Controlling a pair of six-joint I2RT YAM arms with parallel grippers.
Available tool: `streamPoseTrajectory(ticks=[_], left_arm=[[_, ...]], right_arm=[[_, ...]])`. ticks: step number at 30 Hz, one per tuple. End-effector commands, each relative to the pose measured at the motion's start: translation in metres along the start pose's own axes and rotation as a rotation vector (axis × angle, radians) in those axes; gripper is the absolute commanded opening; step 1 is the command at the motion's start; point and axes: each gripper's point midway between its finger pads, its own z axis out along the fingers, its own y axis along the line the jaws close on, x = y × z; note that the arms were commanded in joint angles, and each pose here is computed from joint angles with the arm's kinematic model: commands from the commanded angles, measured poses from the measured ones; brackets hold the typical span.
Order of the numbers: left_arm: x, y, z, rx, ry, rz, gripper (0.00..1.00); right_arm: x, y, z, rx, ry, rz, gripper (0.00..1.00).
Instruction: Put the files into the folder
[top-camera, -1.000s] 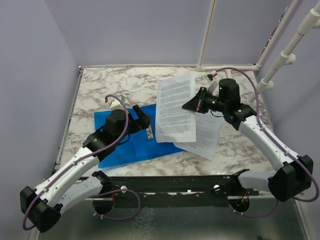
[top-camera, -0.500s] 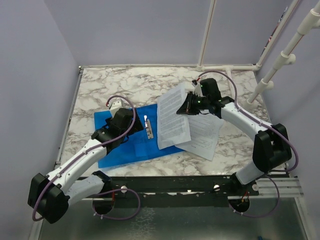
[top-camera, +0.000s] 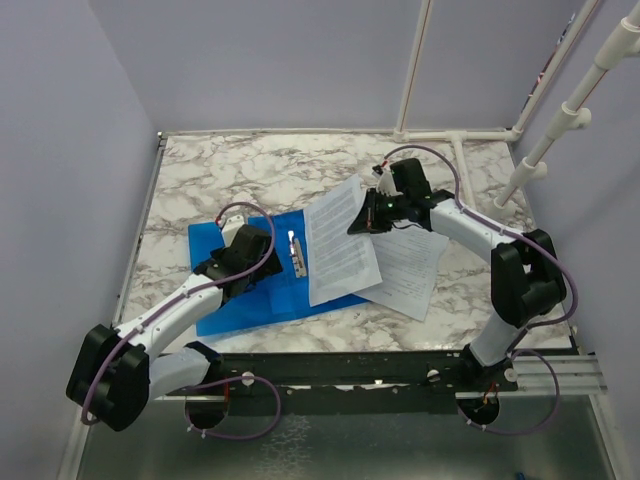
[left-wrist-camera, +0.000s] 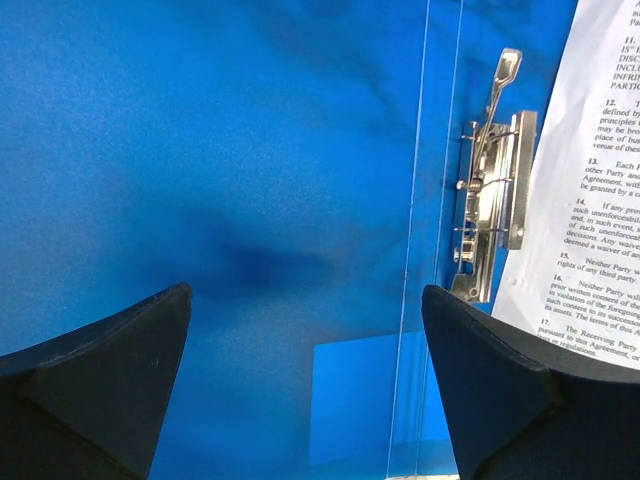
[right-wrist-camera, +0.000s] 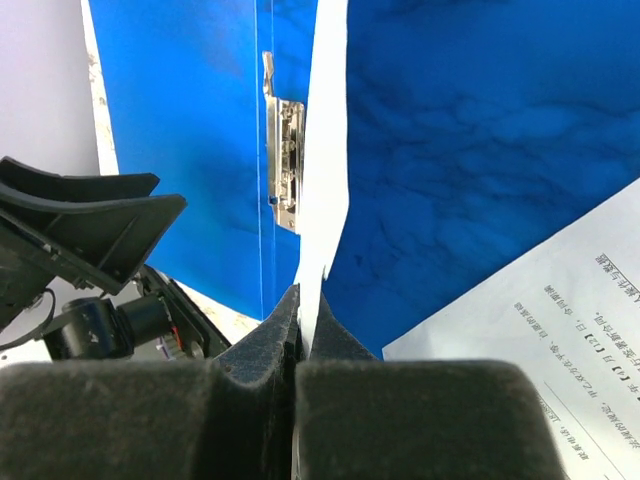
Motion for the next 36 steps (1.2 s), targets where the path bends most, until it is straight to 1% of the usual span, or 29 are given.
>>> streamPoseTrajectory(ticks=[1, 16, 36], left_arm=[[0.009, -0.001, 0.008, 0.018, 0.022, -0.009, 0.99], [0.029, 0.006, 0.022, 0.003, 0.062, 0.004, 0.98], [0.029, 0.005, 0.022, 0.015, 0.058, 0.012, 0.95]], right_arm=[[0.004, 0.008, 0.003, -0.049, 0.038, -0.055, 0.00], [0.011, 0.028, -0.001, -0.192, 0.044, -0.086, 0.01], [0.013, 0.010, 0.025, -0.178, 0.103, -0.053, 0.01]])
